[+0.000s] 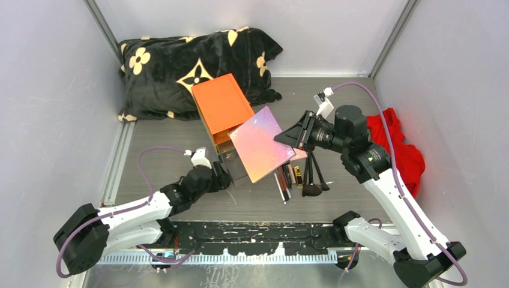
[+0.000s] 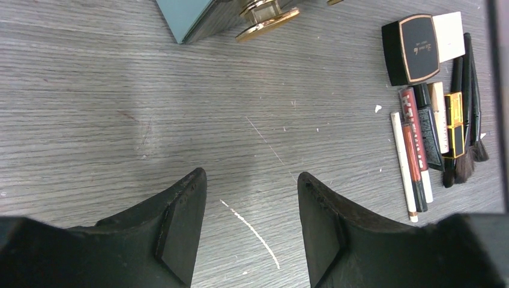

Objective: Organize the makeup
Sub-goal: Place the makeup in the drawer.

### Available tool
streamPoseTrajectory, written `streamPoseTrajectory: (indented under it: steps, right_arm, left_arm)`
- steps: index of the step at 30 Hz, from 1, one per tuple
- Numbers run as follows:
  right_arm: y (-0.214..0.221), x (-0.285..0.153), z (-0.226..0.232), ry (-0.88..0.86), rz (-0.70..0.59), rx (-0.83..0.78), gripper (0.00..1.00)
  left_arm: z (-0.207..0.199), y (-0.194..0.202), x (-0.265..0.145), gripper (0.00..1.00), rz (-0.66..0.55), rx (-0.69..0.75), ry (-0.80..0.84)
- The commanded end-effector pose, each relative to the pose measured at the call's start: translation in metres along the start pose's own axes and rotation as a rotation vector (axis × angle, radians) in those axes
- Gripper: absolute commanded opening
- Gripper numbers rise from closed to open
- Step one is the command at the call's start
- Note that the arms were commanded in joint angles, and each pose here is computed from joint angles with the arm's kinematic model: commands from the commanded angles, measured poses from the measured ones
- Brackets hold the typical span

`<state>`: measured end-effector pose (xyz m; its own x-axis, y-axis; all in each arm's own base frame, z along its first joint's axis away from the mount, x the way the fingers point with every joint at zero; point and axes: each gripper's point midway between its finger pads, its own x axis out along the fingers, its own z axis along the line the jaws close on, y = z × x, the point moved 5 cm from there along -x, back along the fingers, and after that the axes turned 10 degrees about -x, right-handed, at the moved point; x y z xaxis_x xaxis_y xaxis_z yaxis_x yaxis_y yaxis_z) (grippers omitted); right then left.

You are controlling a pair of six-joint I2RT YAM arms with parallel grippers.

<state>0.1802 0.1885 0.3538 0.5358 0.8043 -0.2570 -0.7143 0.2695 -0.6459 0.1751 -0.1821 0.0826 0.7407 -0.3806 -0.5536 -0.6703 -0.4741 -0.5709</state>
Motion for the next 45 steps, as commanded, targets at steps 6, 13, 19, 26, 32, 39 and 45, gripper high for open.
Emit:
streamPoseTrajectory:
  steps: [6,13,19,26,32,39,45]
  right_arm:
    - [0.000,0.005,0.006,-0.053,-0.034,0.077,0.01]
    - [0.005,0.023,-0.001,-0.033,0.012,0.110,0.01]
    - [0.000,0.038,0.004,-0.020,0.028,0.116,0.01]
    - [0.001,0.052,0.001,-0.002,0.030,0.141,0.01]
    - [-0.004,0.060,0.004,0.033,0.019,0.111,0.01]
    - [-0.001,0.067,-0.006,0.078,0.028,0.119,0.24]
    - [-0.002,0.074,-0.008,0.107,0.038,0.138,0.28]
  left_arm:
    - [-0.018,-0.017,-0.007,0.58,-0.057,0.003,0.059]
    - [-0.017,-0.018,-0.007,0.58,-0.064,0.012,0.056]
    - [-0.015,-0.021,-0.010,0.58,-0.087,0.013,0.051]
    - [-0.014,-0.027,-0.018,0.59,-0.114,0.023,0.051]
    - [-0.013,-0.030,-0.022,0.59,-0.127,0.029,0.046]
    - [-0.012,-0.030,-0.021,0.60,-0.129,0.037,0.041]
    - [-0.012,-0.031,-0.022,0.60,-0.134,0.040,0.040]
